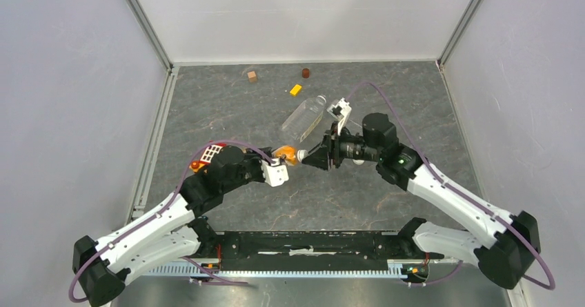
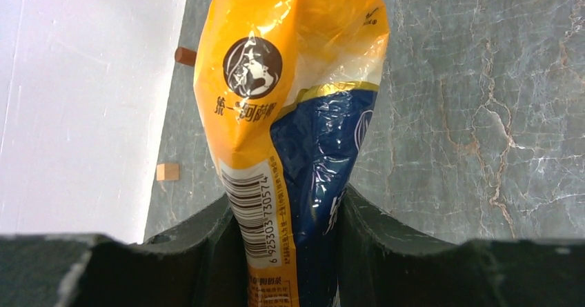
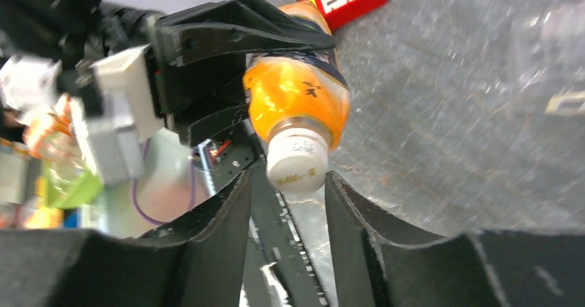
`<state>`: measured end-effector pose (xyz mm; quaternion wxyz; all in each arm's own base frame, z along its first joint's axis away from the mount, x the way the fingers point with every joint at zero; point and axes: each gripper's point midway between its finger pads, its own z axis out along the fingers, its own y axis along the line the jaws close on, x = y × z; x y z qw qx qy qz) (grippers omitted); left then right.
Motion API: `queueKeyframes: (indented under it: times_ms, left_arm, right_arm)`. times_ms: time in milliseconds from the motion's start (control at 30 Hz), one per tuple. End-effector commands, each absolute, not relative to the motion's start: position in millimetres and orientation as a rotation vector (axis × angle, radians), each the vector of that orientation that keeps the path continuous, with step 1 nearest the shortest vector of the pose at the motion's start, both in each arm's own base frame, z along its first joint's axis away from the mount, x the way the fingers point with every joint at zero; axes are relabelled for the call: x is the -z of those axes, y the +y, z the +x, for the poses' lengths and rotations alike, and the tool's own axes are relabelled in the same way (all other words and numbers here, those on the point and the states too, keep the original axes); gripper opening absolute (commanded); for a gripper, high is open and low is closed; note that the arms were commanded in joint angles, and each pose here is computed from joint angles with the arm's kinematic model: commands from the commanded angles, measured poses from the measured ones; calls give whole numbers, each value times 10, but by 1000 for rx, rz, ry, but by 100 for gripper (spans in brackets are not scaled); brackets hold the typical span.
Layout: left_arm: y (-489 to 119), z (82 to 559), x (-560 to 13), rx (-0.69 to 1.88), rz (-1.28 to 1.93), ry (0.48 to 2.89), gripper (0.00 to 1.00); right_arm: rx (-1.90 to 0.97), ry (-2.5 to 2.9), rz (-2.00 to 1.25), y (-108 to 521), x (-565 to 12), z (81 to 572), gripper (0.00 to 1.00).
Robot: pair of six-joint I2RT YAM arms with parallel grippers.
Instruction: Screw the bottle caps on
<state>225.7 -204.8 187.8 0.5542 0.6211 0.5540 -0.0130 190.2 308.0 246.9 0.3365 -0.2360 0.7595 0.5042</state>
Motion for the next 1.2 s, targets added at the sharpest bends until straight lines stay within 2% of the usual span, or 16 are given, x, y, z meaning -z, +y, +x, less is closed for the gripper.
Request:
queueKeyframes:
  times_ms: [0, 67, 167, 367, 500, 767, 1167]
  left_arm:
    - [-2049, 2210, -1862, 60, 1512, 1365, 2]
    - [-2067, 2118, -1784, 125, 1556, 1409, 2]
    - [-2117, 1992, -1717, 219, 1616, 1455, 2]
    - [-2276, 1758, -1727, 431, 1703, 1522, 2]
    - [-2379, 1688, -1763, 529, 1711, 1549, 2]
    - [-2494, 1664, -1809, 600, 1728, 1538, 2]
    - [-2595, 1667, -1878, 644, 1737, 1506, 2]
  right_arm:
    - [-1121, 1452, -993, 2960, -2963, 1781, 53]
    - [-995, 1280, -1123, 2859, -2977, 1704, 60]
    - [-803, 1041, -1292, 2741, -2949, 1619, 65]
    - [-595, 766, -1541, 2659, -2815, 1497, 68]
    - [-571, 673, -1686, 2659, -2687, 1412, 67]
    - [-526, 631, -1764, 2635, -2560, 1414, 65]
    - [-531, 620, -1768, 2649, -2542, 1413, 53]
